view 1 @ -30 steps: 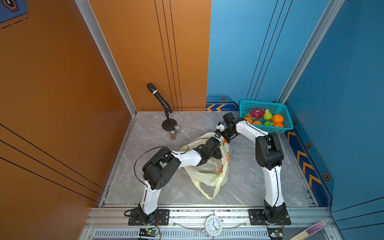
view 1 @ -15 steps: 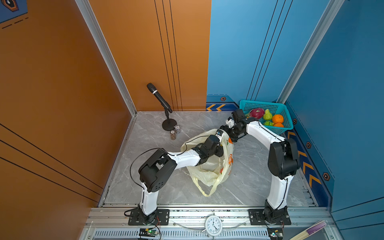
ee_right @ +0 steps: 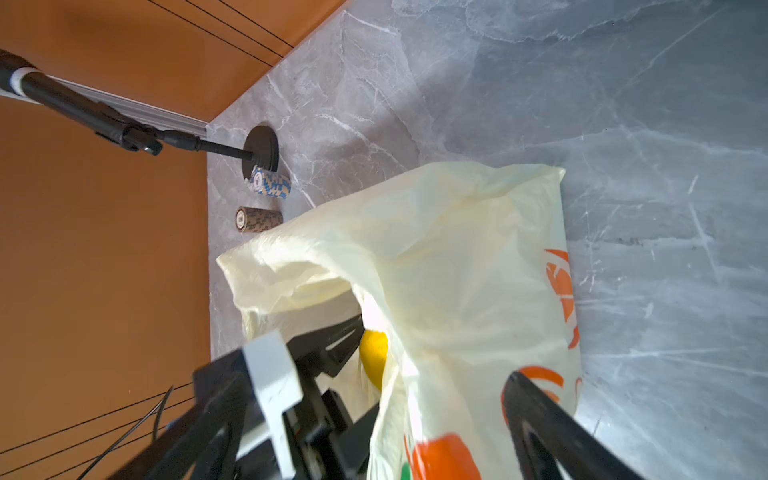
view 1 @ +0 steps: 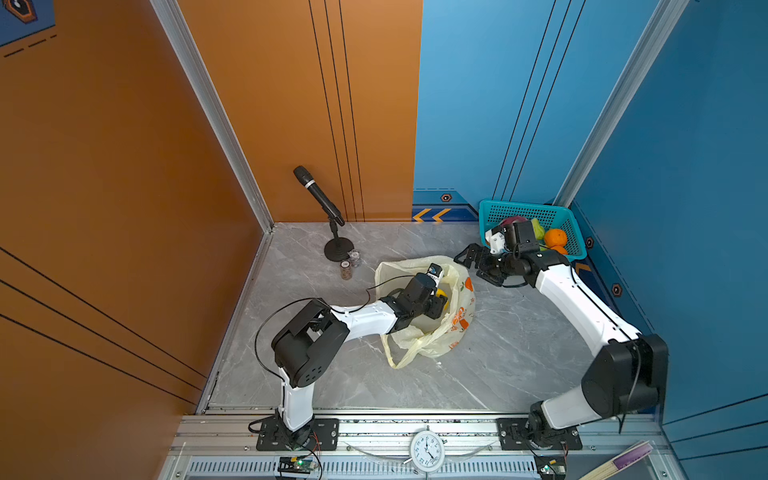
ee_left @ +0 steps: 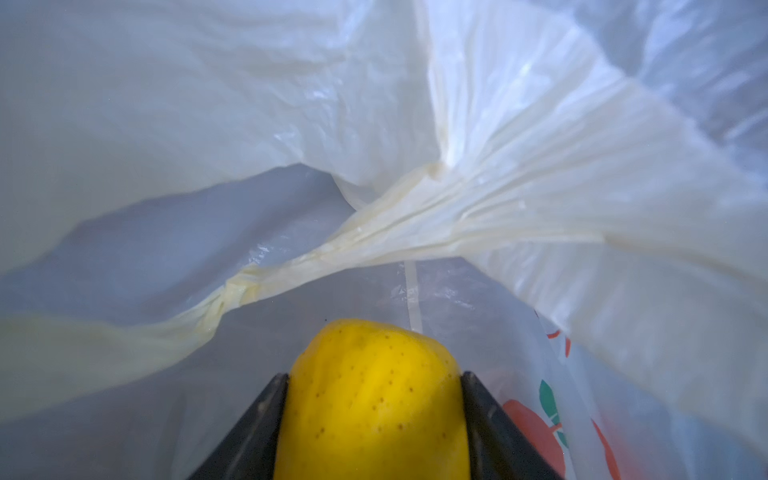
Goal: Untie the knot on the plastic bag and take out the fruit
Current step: 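Lift the yellow fruit toward the right gripper while the right releases the bag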
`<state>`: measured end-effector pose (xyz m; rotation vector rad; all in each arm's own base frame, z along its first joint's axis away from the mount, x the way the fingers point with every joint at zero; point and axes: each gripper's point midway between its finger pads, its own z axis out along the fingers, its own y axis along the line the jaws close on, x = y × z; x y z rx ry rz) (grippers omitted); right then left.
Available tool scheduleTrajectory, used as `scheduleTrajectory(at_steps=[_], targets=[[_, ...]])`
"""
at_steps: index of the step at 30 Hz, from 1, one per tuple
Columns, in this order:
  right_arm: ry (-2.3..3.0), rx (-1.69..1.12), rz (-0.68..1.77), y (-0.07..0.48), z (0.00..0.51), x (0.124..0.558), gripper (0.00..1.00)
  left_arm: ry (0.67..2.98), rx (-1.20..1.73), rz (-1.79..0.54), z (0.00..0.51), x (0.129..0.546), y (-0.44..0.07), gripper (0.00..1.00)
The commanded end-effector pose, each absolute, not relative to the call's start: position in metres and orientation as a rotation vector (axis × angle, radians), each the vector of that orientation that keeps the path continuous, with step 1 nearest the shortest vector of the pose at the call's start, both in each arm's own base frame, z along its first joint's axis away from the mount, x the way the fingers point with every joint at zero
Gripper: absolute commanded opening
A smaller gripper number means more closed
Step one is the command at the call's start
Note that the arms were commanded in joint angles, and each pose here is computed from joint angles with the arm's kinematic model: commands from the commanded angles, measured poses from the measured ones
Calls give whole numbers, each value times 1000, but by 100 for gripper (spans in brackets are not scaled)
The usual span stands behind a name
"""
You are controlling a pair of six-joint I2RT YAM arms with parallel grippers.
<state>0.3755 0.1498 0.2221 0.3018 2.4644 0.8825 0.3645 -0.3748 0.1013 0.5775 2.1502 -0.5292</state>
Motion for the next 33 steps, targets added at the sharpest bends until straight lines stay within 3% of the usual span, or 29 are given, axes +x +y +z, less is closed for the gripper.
scheduleTrajectory(at_steps=[1, 12, 22, 33], targets=[[2392, 317, 892, 142, 239, 356, 98, 2148, 570, -557, 112, 365, -375, 44], [2418, 270, 814, 144, 222, 300, 96, 2110, 553, -599, 138, 365, -376, 44], [2557, 310, 466, 122, 163, 299, 93, 2052, 536, -619, 173, 353, -362, 44], [2580, 318, 463, 121, 149, 298, 93, 1920, 592, -641, 212, 335, -343, 44]])
